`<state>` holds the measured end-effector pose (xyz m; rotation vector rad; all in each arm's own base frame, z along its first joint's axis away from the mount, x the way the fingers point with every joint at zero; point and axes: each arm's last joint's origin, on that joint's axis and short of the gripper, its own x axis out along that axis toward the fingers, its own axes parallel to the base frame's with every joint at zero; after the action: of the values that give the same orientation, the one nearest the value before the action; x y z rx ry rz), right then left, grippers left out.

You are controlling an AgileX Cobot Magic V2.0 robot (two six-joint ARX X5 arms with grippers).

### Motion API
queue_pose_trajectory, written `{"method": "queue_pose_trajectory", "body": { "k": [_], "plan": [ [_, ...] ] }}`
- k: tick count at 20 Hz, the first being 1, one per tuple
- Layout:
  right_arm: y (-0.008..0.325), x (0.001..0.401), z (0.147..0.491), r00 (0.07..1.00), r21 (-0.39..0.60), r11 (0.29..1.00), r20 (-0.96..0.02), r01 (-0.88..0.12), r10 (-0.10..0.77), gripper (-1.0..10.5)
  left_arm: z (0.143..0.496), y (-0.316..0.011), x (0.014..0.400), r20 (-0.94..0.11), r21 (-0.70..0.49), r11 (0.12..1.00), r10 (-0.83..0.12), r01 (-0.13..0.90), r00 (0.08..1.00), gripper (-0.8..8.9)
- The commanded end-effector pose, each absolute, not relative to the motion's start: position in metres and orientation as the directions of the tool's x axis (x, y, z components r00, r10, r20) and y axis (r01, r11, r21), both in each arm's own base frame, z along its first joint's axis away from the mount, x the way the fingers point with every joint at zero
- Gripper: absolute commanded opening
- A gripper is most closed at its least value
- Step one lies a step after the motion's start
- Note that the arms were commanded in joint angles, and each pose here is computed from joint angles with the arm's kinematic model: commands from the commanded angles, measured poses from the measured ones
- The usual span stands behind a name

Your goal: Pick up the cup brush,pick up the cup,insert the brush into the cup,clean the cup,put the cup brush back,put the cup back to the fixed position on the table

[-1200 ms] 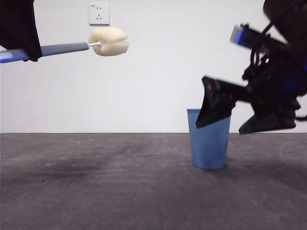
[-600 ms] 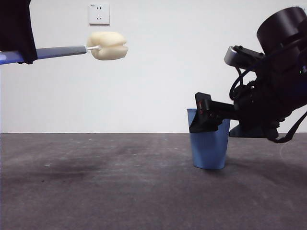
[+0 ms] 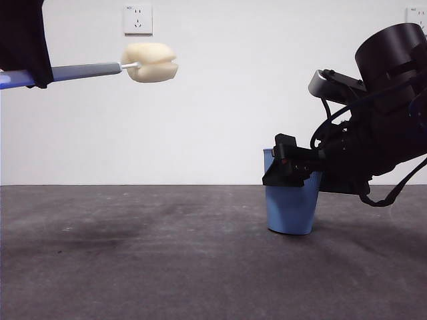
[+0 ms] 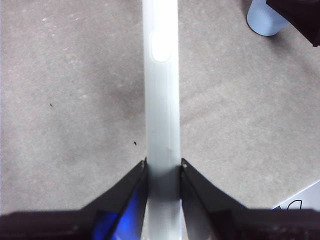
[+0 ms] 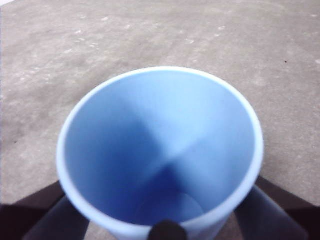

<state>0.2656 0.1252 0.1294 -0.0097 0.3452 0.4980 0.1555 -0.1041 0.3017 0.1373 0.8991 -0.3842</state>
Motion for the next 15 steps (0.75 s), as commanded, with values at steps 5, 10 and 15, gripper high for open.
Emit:
{"method": "queue_pose_trajectory", "body": {
  "k": [5, 10, 15],
  "plan": [
    [0.128, 0.256, 0.135, 0.798, 0.065, 0.868, -0.364, -0.492, 0.479, -0.2, 0.300, -0.104, 0.154, -0.792, 0.017, 0.894, -0.261, 0.447, 0.551, -0.09],
    [0.133, 0.233, 0.172, 0.761, -0.093, 0.841, -0.486, -0.533, 0.429, -0.2, 0.297, -0.103, 0.153, -0.819, 0.116, 0.819, -0.241, 0.562, 0.521, -0.09],
    [0.144, 0.216, 0.194, 0.683, -0.323, 0.738, -0.687, -0.592, 0.247, -0.2, 0.295, -0.101, 0.150, -0.841, 0.176, 0.747, -0.225, 0.641, 0.493, -0.09]
  ]
}}
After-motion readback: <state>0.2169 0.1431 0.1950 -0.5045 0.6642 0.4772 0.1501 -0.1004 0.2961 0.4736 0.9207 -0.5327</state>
